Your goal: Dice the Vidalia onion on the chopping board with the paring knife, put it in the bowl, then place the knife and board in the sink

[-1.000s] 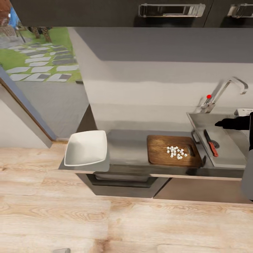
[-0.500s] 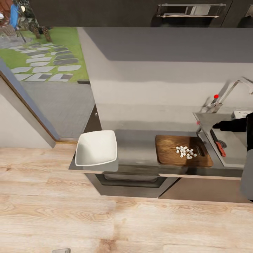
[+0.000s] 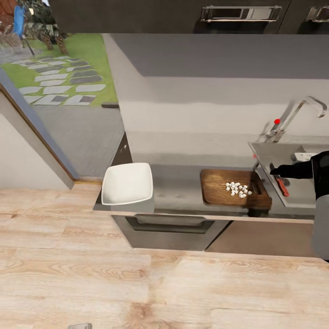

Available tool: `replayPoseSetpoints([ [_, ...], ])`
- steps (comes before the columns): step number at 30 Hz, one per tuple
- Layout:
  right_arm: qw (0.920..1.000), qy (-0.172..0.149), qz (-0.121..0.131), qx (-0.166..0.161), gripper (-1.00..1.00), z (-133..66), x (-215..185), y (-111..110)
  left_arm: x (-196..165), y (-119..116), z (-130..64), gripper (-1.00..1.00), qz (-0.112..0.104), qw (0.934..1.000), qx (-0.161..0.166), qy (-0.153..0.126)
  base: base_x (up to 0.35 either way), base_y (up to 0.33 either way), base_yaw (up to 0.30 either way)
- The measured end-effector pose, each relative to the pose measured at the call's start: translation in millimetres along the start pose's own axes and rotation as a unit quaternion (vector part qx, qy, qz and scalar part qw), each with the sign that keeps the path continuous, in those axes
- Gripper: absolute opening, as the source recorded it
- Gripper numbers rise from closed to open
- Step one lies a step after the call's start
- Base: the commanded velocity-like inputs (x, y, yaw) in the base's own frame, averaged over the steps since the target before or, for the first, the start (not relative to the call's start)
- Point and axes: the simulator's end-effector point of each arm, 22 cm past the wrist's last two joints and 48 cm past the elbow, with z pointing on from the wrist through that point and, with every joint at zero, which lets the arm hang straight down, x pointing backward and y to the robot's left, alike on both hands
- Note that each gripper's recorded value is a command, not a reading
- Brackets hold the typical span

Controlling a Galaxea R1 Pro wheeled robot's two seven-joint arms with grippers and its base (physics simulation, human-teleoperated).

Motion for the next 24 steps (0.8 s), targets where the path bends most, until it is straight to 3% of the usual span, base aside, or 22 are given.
replayPoseSetpoints([
  [19,0.9999,0.015,-0.001,-0.006,1.0,7.6,11,6,0,0,-0.1,1.0,0.0,1.0,0.0,0.0,-0.034,0.025,0.0],
  [24,0.9998,0.016,-0.004,-0.014,1.0,10.5,11,17,0,0,-0.1,1.0,0.0,1.0,0.0,0.0,0.0,0.0,0.0],
])
